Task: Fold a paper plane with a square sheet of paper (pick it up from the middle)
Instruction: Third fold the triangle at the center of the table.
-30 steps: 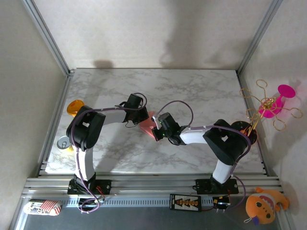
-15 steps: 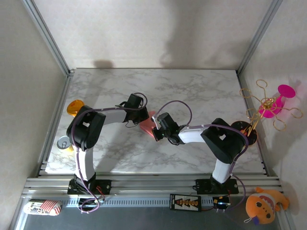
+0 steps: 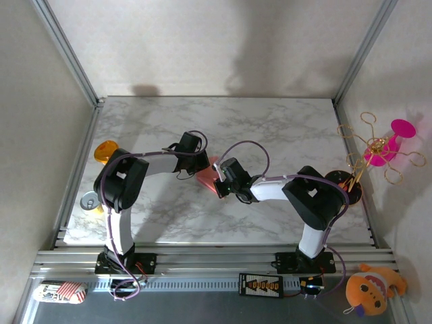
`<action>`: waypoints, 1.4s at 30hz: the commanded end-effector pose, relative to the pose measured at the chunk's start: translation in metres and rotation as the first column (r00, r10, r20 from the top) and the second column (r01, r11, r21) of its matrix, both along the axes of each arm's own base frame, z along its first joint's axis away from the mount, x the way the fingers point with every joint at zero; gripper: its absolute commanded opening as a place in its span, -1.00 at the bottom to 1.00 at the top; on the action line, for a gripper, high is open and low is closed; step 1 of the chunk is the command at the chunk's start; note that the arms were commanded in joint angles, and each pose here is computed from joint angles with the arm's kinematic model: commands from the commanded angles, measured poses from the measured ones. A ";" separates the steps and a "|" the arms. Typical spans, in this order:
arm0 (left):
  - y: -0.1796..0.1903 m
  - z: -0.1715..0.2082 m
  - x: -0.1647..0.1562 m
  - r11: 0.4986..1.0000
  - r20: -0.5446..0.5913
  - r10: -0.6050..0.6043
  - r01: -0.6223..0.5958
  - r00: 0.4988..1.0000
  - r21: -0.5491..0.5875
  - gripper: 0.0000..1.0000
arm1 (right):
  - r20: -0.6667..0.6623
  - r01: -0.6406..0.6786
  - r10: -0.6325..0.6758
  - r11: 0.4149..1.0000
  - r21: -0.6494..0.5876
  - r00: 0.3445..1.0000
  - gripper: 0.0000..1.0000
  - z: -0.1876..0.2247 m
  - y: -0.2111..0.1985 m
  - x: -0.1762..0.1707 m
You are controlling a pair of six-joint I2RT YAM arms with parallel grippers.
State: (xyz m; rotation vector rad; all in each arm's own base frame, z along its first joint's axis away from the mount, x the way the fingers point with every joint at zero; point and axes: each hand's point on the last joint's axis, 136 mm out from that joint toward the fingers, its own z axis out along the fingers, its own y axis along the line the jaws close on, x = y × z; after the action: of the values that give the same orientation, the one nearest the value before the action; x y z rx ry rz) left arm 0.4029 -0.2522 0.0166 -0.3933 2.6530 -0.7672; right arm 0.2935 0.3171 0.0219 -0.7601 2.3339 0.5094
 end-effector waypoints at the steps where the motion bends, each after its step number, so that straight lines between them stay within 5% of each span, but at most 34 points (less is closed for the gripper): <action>1: 0.011 -0.047 -0.034 0.994 -0.147 -0.013 0.028 0.989 0.105 -1.00 | 0.003 0.038 -0.038 0.999 -0.037 0.999 -0.84 -0.005 -0.006 0.008; 42: 0.014 -0.049 -0.031 0.992 -0.147 0.006 0.012 0.989 0.125 -1.00 | 0.018 0.039 -0.039 0.999 -0.012 0.999 -0.84 0.018 -0.007 0.005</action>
State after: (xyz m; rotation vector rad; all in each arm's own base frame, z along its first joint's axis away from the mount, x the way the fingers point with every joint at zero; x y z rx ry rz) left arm 0.4055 -0.2549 0.0164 -0.3893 2.6503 -0.7665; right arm 0.2951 0.3107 0.0259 -0.7438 2.3525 0.4637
